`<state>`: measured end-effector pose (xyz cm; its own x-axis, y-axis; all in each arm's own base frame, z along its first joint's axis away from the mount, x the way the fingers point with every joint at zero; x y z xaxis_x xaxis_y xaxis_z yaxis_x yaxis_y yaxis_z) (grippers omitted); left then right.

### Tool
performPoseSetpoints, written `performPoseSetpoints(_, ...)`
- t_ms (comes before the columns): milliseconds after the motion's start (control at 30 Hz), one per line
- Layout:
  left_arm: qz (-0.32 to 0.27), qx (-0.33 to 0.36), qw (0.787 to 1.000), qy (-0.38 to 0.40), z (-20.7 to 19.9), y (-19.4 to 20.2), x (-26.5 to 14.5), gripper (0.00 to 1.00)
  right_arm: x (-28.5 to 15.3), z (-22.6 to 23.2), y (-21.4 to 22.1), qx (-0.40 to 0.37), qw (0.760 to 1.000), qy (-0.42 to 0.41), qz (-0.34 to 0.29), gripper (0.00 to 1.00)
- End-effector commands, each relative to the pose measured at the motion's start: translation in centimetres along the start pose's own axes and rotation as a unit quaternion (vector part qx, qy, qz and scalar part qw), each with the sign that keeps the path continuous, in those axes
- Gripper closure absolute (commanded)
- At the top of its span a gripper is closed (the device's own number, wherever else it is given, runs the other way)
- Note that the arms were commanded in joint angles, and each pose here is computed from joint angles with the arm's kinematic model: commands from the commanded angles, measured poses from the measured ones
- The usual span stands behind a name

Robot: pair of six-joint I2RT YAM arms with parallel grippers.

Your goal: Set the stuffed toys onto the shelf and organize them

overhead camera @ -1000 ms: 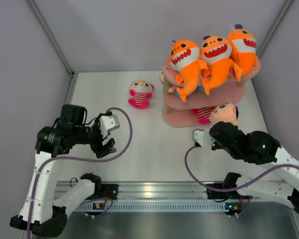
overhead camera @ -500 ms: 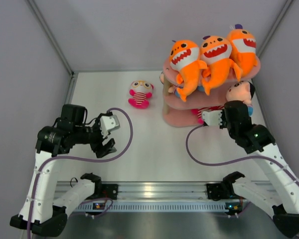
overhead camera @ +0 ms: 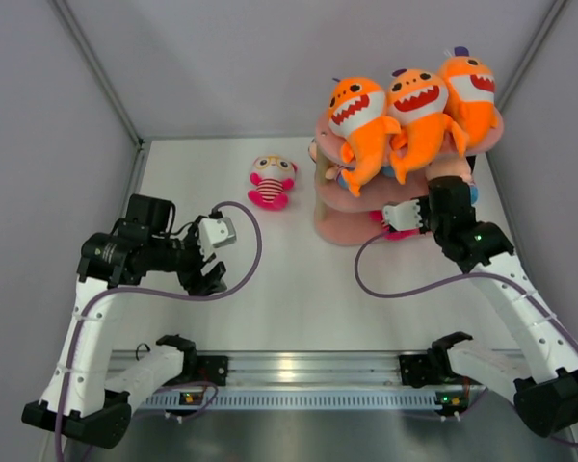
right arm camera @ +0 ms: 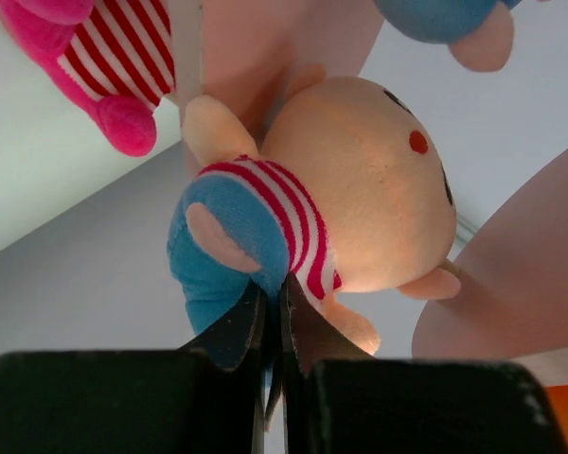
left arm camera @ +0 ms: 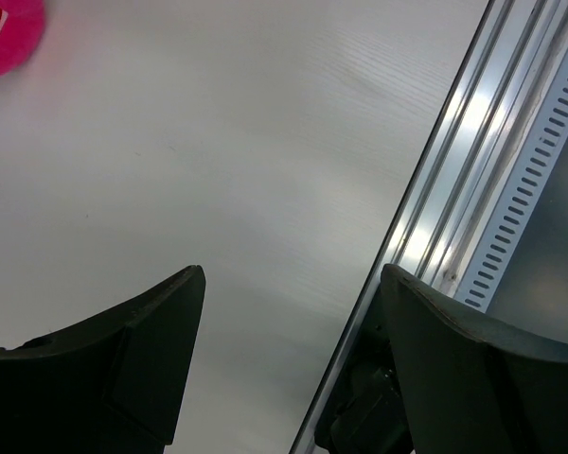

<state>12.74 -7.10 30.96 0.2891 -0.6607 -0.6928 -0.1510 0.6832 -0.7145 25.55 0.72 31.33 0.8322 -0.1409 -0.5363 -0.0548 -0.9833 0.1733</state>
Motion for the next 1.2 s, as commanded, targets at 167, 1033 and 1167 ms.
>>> performPoseSetpoints(167,-0.007,0.015,1.0,-0.008,0.8,-0.5,0.2,0.19,0.6,-4.0,-0.2,-0.017,0.998,0.053,-0.022,1.0)
performPoseSetpoints(1033,-0.006,0.003,1.0,-0.002,0.9,-0.5,0.4,0.19,0.4,-3.5,1.6,0.004,0.996,0.08,-0.025,0.41)
performPoseSetpoints(1167,-0.001,-0.011,1.0,-0.003,1.3,-0.4,0.9,0.19,-1.5,-3.0,1.8,0.02,0.994,0.1,-0.04,0.38)
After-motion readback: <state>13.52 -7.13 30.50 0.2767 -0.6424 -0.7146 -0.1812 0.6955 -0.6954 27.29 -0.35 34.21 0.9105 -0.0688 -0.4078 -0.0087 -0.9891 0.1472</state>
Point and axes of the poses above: each gripper's point midway between its finger pads, its own x axis out along the fingers, its own z axis along the line the jaws close on, y = z × x, the point moved 7 cm from there along -x, back along the fingers, and after that the axes turned 7 degrees about x, right-handed, at the moved point
